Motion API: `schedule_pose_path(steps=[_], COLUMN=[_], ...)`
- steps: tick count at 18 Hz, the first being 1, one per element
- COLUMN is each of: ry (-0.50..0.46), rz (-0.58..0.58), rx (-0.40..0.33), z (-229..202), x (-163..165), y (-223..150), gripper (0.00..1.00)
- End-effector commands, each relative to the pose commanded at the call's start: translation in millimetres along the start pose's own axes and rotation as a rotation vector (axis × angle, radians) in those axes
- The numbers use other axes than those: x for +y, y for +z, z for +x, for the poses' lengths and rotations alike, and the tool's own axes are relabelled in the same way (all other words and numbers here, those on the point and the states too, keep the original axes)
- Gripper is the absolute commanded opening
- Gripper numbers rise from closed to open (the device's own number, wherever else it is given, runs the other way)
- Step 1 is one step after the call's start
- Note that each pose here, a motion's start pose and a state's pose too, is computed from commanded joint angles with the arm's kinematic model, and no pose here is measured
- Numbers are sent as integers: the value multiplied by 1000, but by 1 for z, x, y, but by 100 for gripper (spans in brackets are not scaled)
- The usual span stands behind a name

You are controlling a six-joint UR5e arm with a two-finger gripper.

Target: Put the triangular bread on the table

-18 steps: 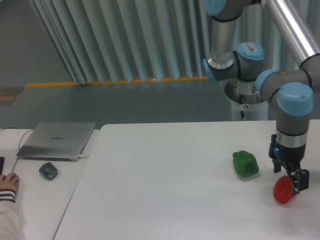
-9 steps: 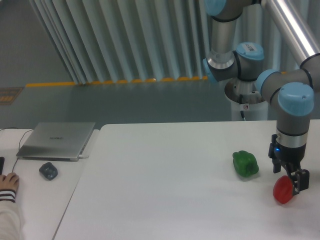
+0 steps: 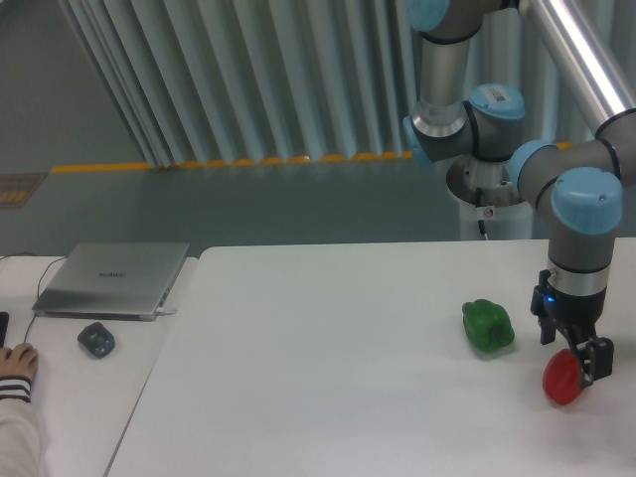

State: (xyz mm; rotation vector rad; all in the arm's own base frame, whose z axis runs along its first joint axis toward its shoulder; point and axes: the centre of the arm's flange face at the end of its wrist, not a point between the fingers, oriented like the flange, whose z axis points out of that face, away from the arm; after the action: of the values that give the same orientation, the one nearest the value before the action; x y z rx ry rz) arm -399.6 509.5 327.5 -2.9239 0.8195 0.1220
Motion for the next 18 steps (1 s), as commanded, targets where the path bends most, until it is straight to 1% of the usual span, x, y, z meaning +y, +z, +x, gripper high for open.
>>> schedule_pose_path(steps=[4,16,18], ry=[3,-1,2], rz=[2,-3,-28], rx=[-32,-33,-41], z=[-3,-5,-5], x=[0,2,4], y=[-5,-5,-6], gripper=[100,100,100])
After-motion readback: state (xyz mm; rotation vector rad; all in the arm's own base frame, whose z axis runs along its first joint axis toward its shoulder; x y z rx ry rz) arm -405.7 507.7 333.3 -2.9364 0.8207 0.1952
